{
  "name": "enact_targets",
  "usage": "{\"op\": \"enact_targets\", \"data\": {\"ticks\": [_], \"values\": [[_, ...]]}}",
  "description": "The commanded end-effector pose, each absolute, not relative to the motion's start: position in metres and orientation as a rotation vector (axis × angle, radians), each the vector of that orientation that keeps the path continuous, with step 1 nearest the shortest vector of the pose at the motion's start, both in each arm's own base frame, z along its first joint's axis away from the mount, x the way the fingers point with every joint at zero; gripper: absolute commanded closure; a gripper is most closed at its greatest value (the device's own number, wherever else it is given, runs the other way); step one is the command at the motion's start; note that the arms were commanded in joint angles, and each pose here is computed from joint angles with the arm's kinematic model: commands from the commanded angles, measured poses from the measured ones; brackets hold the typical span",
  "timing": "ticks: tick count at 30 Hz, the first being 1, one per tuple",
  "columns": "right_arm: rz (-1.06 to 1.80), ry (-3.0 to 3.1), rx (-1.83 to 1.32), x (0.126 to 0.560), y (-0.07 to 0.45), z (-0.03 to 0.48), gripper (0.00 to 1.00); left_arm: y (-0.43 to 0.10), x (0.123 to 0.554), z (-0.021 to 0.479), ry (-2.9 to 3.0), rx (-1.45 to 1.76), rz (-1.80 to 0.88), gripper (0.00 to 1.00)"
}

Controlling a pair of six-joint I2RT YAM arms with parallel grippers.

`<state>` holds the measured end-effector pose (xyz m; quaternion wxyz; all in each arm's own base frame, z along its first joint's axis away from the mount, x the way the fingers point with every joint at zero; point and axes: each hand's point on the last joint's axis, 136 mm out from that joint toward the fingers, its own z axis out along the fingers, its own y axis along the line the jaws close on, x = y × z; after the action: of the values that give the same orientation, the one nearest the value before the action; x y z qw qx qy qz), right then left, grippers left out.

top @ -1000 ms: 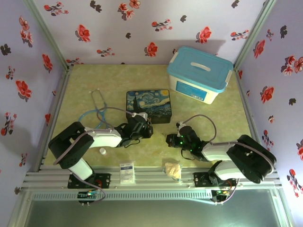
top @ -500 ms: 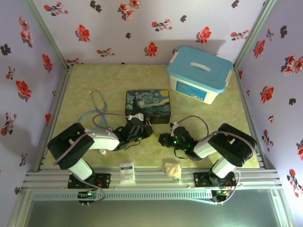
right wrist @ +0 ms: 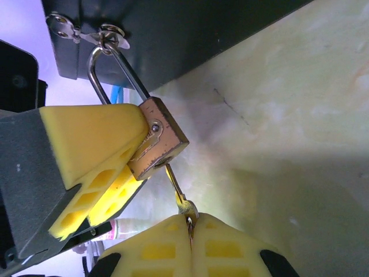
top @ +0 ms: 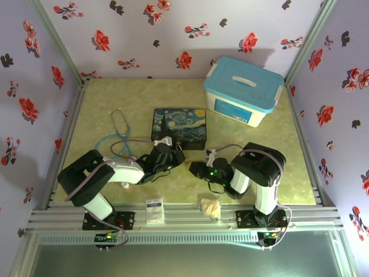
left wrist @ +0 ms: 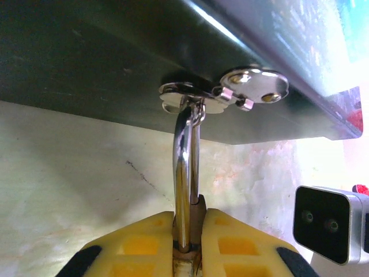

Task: Unlock the padlock with the key

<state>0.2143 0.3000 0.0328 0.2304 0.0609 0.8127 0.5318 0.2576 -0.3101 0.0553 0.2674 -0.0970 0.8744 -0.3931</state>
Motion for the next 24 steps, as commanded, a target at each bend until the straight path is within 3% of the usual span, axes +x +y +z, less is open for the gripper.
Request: {"op": "enact_targets", "data": {"ticks": [1, 24], "values": [[1.386, 2.310, 0.195, 0.208, 0.289, 0.010, 1.00, -0.314, 0.259, 0.064, 2.318, -0.255, -1.110, 1.00], [1.371, 2.318, 0.193, 0.209, 0.281, 0.012, 1.00, -0.314, 0.260, 0.073, 2.268, -0.237, -1.176, 1.00]]}}
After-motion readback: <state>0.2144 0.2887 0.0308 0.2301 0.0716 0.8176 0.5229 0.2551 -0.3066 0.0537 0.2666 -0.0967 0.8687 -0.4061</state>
